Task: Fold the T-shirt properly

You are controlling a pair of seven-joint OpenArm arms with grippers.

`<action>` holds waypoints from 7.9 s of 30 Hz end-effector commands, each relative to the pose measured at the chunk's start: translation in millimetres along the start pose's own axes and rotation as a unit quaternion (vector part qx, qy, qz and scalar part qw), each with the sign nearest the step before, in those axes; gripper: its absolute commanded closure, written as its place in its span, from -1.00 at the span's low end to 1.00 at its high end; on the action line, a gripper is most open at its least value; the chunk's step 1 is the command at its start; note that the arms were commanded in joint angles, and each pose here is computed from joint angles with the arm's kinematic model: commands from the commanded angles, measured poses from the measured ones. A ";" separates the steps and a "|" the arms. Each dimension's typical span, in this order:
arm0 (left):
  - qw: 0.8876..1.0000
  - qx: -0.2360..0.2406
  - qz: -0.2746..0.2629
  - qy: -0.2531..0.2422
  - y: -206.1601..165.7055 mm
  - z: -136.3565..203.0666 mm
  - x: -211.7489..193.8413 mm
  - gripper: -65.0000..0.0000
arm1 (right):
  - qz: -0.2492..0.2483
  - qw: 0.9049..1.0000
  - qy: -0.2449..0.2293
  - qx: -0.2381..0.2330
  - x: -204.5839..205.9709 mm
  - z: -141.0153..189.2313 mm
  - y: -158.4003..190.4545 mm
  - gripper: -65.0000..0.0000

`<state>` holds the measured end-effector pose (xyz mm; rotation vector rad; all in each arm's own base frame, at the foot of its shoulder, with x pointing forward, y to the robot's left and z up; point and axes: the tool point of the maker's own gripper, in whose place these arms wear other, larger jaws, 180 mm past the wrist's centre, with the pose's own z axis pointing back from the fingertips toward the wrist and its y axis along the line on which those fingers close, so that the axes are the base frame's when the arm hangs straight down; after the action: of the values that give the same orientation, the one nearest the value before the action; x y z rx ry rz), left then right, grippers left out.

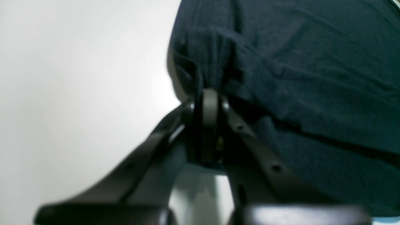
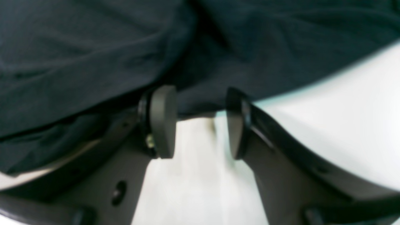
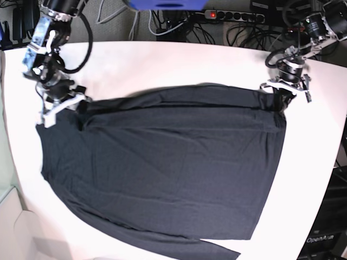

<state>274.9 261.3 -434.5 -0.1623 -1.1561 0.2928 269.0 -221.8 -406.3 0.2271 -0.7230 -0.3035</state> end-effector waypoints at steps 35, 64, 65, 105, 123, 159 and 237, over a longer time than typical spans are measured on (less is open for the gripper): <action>1.000 0.009 -0.004 0.016 8.3 1.1 -1.7 1.00 | -0.030 0.998 0.004 0.046 -21.6 -7.9 44.0 0.17; 1.000 -0.010 -0.014 -0.012 5.2 -3.9 38.5 1.00 | -0.016 0.999 -0.012 0.043 -1.9 -8.5 39.7 1.00; 1.000 -0.011 -0.015 -0.014 5.3 -3.6 42.3 1.00 | -0.011 0.999 -0.021 0.042 3.5 -4.8 40.8 1.00; 0.991 -0.049 -0.020 -0.124 -27.2 -41.7 148.7 1.00 | 0.036 0.992 -0.108 0.047 89.0 7.8 50.9 1.00; 0.996 -0.011 -0.031 -0.086 -13.1 -85.1 159.1 1.00 | 0.065 0.993 -0.088 0.053 102.8 -12.4 49.9 1.00; 0.997 0.026 -0.038 -0.063 -7.2 -127.6 183.8 1.00 | 0.090 0.993 -0.065 0.037 122.0 -55.3 53.9 1.00; 0.988 0.023 -0.155 0.018 -63.6 -181.4 126.2 1.00 | 0.070 0.996 -0.049 -0.002 90.1 -70.6 -3.6 1.00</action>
<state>482.6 243.7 -399.6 0.0520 -1.0621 0.0425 368.4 -244.1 -419.2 0.1698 -0.7924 -0.1967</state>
